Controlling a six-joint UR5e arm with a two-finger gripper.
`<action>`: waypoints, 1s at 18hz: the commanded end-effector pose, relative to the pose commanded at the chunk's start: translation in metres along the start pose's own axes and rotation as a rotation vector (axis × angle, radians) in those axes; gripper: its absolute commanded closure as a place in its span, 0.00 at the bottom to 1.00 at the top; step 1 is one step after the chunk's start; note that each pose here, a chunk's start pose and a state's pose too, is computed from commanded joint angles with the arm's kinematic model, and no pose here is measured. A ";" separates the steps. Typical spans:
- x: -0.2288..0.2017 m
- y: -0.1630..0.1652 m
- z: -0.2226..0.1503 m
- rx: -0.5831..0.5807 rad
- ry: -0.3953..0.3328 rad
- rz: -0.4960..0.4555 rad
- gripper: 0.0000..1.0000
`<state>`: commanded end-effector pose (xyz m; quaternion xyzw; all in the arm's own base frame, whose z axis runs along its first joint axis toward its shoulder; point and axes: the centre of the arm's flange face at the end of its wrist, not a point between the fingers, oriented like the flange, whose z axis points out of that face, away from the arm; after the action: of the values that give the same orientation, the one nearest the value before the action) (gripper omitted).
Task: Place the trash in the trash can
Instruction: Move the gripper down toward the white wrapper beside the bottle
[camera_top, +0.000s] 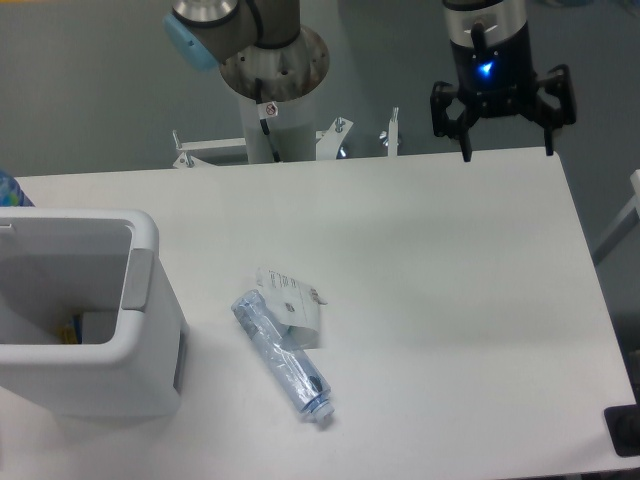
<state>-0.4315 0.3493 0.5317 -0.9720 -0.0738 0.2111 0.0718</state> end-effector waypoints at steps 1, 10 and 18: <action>-0.001 0.001 0.000 0.005 0.004 0.000 0.00; 0.010 -0.005 0.004 0.043 0.053 -0.009 0.00; 0.087 -0.028 0.033 0.092 0.255 -0.252 0.00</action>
<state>-0.3704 0.3949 0.4724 -0.9697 -0.1754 0.0789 0.1506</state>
